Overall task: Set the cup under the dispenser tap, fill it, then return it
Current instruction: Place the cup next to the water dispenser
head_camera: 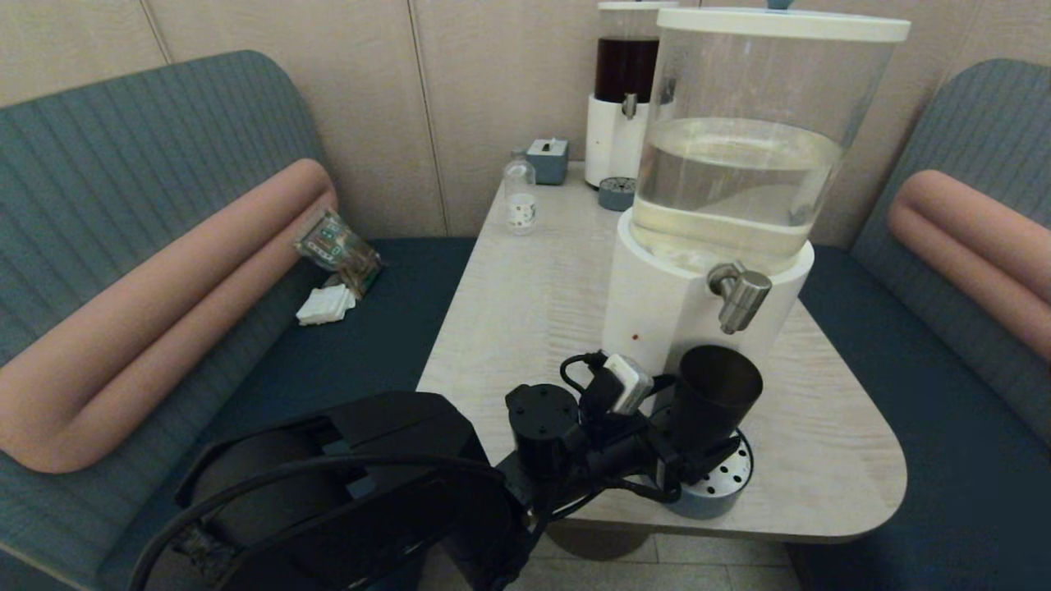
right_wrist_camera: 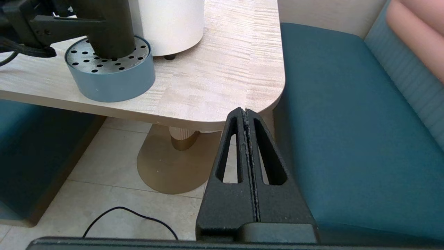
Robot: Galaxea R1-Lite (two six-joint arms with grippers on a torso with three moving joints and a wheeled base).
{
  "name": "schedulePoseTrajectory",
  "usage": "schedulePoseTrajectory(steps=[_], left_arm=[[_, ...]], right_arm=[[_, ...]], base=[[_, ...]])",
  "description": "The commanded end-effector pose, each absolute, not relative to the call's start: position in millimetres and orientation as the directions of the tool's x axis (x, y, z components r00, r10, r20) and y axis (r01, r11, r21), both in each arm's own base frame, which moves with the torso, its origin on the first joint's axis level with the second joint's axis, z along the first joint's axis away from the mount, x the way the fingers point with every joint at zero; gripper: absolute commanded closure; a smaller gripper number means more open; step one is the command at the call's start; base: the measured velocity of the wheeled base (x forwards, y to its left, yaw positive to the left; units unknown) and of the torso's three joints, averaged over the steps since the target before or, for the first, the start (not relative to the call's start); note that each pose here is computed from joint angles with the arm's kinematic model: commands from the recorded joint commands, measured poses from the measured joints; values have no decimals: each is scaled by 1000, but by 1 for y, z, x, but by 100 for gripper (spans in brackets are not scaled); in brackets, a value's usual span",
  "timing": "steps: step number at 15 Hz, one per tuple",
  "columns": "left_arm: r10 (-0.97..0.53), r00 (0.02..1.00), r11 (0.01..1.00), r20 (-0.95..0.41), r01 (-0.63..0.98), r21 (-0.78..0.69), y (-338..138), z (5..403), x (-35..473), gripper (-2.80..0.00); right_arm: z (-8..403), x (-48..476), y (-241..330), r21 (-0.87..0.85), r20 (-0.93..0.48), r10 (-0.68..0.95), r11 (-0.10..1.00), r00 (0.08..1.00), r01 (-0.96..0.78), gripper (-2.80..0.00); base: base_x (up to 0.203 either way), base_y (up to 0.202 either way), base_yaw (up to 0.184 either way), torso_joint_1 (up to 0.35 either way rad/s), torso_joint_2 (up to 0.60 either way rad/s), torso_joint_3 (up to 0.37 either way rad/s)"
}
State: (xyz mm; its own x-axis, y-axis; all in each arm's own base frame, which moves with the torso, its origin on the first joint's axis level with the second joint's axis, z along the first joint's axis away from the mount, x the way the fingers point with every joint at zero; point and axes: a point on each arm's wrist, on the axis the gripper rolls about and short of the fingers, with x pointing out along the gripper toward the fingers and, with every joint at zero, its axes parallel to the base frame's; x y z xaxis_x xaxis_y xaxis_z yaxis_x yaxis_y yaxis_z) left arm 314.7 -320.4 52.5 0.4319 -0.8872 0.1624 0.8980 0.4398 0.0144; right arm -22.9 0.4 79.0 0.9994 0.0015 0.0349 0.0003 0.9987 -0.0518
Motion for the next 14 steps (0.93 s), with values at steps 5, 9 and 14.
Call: schedulePoseTrajectory(steps=[5,9,14], left_arm=[[-875,439,453,201,891,24,-324,60,319,-280],[-871,450,462,194,887,19,-325,54,320,0],[-871,450,462,198,886,20,-324,55,319,0]], right_arm=[[75,-22,0,-52,21,2,999,1000,-1,0],[75,-22,0,-52,21,2,999,1000,0,0],[75,-22,0,-52,21,2,999,1000,-1,0]], base=[[0,0,0,0,0,0],[0,0,0,0,0,0],[0,0,0,0,0,0]])
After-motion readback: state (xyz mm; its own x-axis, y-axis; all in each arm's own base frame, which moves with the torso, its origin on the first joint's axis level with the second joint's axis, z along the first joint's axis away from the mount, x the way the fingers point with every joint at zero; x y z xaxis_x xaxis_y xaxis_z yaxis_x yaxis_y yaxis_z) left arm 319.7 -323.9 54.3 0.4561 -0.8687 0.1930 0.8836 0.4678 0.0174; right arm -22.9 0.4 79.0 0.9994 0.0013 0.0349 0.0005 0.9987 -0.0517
